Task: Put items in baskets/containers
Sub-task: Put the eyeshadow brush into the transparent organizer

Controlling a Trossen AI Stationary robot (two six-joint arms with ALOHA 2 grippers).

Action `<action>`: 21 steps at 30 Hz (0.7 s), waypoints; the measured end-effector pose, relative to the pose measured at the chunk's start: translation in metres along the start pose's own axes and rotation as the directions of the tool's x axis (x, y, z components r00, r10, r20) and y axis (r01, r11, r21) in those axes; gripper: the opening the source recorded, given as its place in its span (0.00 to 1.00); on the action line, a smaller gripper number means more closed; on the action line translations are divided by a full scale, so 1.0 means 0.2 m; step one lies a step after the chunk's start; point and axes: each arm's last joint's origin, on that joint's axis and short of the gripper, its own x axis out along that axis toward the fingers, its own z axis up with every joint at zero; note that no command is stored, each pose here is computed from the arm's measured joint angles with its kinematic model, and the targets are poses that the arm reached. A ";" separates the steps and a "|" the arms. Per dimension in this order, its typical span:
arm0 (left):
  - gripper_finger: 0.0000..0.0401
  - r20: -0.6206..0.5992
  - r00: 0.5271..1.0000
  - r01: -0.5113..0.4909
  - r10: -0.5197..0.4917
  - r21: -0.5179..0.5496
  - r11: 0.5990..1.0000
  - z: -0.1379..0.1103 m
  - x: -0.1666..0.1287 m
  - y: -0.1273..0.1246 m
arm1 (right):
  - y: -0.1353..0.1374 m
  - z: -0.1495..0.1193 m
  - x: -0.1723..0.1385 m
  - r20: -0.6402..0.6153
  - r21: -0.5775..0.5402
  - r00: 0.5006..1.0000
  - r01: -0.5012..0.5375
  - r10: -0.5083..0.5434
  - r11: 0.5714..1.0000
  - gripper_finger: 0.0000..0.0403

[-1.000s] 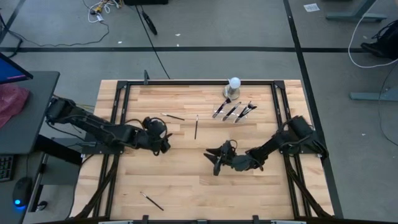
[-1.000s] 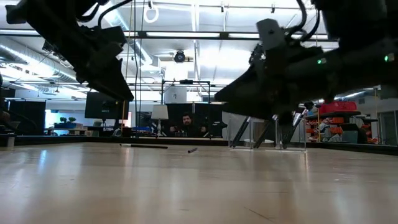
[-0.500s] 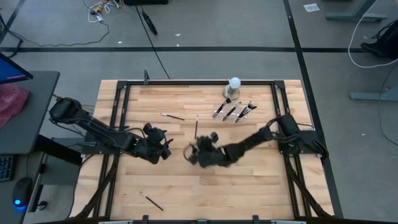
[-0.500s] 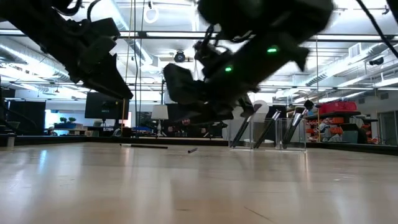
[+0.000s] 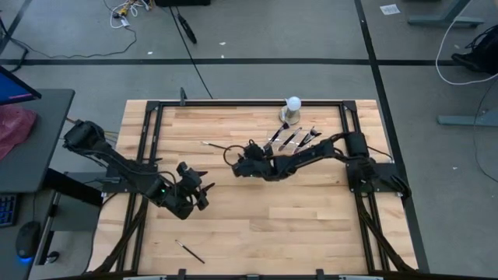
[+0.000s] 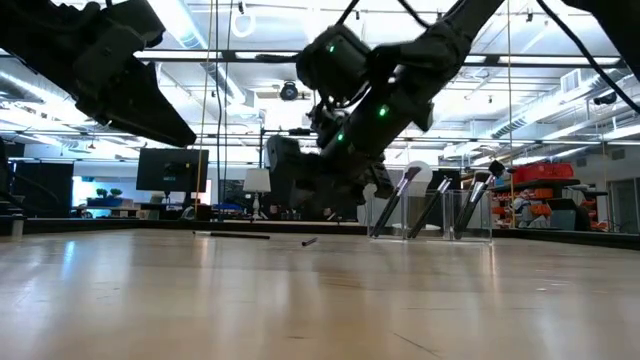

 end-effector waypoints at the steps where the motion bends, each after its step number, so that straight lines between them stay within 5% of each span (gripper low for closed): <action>1: 0.59 0.003 1.000 0.000 0.000 0.001 1.000 0.00 0.00 0.00 | 0.00 -0.01 0.02 -0.005 0.002 1.000 -0.003 0.003 1.000 0.48; 11: 0.59 0.007 1.000 -0.002 0.002 0.002 1.000 0.00 0.00 0.00 | -0.02 -0.17 0.14 -0.029 -0.021 0.999 0.021 -0.022 1.000 0.44; 21: 0.59 0.013 1.000 -0.008 0.008 0.001 1.000 0.00 0.00 0.00 | 0.02 -0.23 0.10 -0.124 -0.227 0.990 -0.099 0.072 0.969 0.26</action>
